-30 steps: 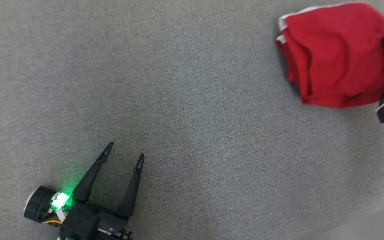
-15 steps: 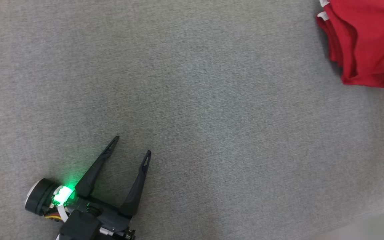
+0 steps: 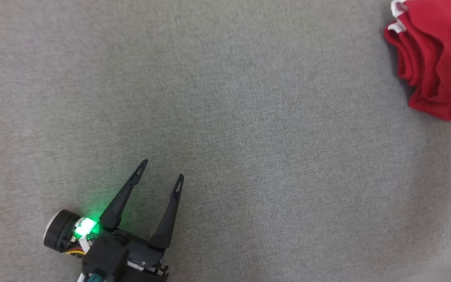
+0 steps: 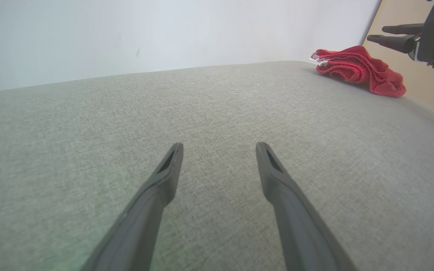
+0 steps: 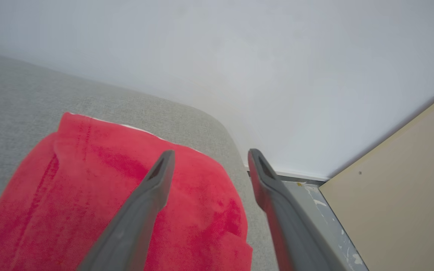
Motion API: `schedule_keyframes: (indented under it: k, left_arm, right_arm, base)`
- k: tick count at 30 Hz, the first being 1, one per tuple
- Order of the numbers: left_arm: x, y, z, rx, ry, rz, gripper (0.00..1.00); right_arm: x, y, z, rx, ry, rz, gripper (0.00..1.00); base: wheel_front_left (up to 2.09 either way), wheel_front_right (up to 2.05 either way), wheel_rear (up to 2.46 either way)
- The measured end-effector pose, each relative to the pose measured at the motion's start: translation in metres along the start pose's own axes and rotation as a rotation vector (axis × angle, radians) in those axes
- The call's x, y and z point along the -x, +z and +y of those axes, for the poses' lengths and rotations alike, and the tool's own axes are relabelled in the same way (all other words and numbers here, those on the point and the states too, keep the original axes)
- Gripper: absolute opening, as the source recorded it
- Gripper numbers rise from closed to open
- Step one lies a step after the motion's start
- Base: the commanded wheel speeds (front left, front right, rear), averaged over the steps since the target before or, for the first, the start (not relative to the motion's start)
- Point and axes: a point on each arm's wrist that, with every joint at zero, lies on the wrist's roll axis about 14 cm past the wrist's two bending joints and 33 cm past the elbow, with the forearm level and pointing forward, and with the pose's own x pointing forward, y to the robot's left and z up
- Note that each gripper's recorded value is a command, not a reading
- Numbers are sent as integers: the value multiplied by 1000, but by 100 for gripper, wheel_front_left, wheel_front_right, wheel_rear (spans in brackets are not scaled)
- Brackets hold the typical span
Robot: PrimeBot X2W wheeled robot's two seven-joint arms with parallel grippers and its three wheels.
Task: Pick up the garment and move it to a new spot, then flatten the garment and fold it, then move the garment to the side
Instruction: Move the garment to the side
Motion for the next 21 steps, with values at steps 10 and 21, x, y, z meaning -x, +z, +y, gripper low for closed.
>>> schedule_keyframes:
  k: [10, 21]
  left_arm:
    - [17, 34, -11, 8, 64, -49, 100]
    - [63, 74, 7, -19, 238, -115, 100]
  right_arm:
    - [48, 45, 75, -176, 130, -164, 100]
    - [119, 86, 139, -356, 292, -274, 100]
  base:
    - [0, 0, 0]
    - [0, 0, 0]
